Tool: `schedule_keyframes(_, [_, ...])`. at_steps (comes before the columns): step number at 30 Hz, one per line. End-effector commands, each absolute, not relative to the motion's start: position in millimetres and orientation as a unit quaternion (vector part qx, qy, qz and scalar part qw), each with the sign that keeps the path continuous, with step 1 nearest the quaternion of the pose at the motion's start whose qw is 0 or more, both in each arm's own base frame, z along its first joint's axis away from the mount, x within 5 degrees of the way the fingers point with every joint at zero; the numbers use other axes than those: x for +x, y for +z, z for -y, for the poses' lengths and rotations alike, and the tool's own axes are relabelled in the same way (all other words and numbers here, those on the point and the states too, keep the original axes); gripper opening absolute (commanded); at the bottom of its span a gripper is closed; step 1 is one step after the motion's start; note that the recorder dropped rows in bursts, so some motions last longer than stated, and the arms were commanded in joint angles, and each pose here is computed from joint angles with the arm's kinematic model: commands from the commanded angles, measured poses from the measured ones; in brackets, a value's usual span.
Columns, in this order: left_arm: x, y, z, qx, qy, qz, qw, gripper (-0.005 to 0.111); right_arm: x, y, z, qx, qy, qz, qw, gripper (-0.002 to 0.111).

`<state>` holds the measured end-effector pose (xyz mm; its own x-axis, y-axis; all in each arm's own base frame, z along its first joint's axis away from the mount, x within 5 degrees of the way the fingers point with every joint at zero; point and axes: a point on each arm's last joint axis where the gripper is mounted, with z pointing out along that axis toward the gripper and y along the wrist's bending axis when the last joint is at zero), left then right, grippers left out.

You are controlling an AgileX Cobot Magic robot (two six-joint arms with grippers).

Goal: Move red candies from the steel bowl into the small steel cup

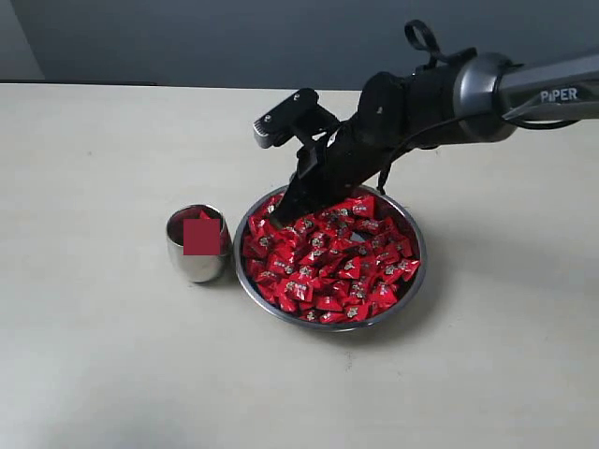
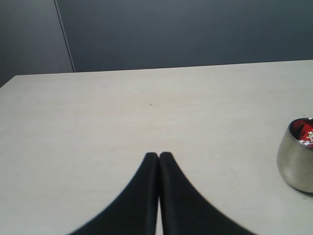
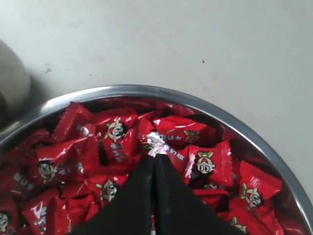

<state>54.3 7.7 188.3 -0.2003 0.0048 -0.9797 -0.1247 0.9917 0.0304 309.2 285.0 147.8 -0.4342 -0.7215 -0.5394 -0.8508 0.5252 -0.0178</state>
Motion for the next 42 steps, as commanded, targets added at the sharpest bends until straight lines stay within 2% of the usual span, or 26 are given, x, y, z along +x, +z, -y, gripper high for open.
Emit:
schedule_keyframes(1, [54,187,-8,-0.040,0.050,-0.772,0.632,0.000,311,153,-288,-0.474,0.132,-0.828,0.270,-0.001])
schedule_keyframes(7, [54,187,-8,-0.040,0.050,-0.772,0.632,0.000,299,153,-303,-0.508,0.128,-0.806,0.276,0.002])
schedule_keyframes(10, [54,187,-8,-0.040,0.050,-0.772,0.632,0.000,297,154,-306,-0.509,0.128,-0.802,0.284,0.017])
schedule_keyframes(12, [54,187,-8,-0.040,0.050,-0.772,0.632,0.000,298,154,-306,-0.508,0.128,-0.802,0.288,0.031])
schedule_keyframes(15, [54,187,-8,-0.040,0.050,-0.772,0.632,0.000,298,155,-307,-0.499,0.134,-0.805,0.290,0.043])
schedule_keyframes(33, [54,187,-8,-0.040,0.050,-0.772,0.632,0.000,308,143,-312,-0.467,0.142,-0.818,0.305,0.041])
schedule_keyframes(42, [54,187,-8,-0.040,0.050,-0.772,0.632,0.000,308,128,-315,-0.478,0.142,-0.823,0.273,0.041])
